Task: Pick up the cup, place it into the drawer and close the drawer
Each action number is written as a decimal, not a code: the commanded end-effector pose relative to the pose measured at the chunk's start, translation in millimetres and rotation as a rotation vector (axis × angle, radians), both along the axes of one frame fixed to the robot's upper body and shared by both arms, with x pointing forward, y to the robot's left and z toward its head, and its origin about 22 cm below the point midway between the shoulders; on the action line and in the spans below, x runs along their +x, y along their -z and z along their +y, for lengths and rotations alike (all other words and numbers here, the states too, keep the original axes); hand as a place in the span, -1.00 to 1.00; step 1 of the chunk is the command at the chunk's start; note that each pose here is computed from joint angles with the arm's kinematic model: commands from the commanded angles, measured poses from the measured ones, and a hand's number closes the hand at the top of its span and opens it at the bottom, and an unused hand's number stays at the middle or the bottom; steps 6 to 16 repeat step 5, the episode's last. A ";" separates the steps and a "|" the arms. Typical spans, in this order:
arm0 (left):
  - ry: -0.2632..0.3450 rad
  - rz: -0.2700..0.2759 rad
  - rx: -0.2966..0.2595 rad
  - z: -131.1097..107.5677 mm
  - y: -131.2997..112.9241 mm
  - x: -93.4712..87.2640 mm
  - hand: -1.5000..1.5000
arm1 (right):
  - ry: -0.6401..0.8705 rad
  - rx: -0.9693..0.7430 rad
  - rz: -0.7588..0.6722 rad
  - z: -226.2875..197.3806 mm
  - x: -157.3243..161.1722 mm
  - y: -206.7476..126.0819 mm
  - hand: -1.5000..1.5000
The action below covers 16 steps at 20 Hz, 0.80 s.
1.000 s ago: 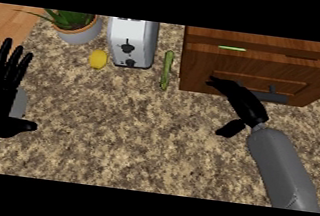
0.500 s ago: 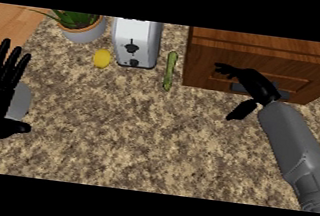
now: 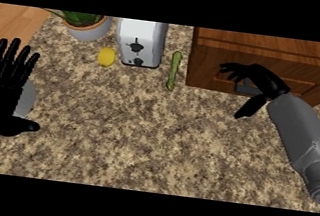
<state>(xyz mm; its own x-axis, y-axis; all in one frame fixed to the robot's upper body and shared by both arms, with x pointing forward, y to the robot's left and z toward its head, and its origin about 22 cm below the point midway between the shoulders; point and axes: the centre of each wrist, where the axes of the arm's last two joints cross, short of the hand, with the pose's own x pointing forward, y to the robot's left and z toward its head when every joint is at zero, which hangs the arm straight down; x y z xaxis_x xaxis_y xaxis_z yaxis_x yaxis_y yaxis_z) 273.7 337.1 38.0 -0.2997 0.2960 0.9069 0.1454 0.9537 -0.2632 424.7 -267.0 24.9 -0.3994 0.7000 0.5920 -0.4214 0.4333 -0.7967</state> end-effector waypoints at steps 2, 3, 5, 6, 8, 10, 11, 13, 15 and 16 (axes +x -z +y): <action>0.021 -0.019 0.005 -9.2 -1.9 1.3 -1.00 | 0.166 -0.043 -0.019 -23.6 10.8 -27.0 -1.00; 0.010 -0.004 0.008 -3.8 4.9 -1.7 -1.00 | 0.158 -0.054 -0.023 -27.5 9.5 -26.3 -1.00; -0.003 -0.002 0.011 -1.3 -0.1 5.0 -1.00 | 0.142 -0.047 -0.007 -34.8 7.0 -24.3 -1.00; -0.003 -0.002 0.011 -1.3 -0.1 5.0 -1.00 | 0.142 -0.047 -0.007 -34.8 7.0 -24.3 -1.00; -0.003 -0.002 0.011 -1.3 -0.1 5.0 -1.00 | 0.142 -0.047 -0.007 -34.8 7.0 -24.3 -1.00; -0.003 -0.002 0.011 -1.3 -0.1 5.0 -1.00 | 0.142 -0.047 -0.007 -34.8 7.0 -24.3 -1.00; -0.003 -0.002 0.011 -1.3 -0.1 5.0 -1.00 | 0.142 -0.047 -0.007 -34.8 7.0 -24.3 -1.00; -0.003 -0.002 0.011 -1.3 -0.1 5.0 -1.00 | 0.142 -0.047 -0.007 -34.8 7.0 -24.3 -1.00; -0.003 -0.002 0.011 -1.3 -0.1 5.0 -1.00 | 0.142 -0.047 -0.007 -34.8 7.0 -24.3 -1.00; -0.003 -0.002 0.011 -1.3 -0.1 5.0 -1.00 | 0.142 -0.047 -0.007 -34.8 7.0 -24.3 -1.00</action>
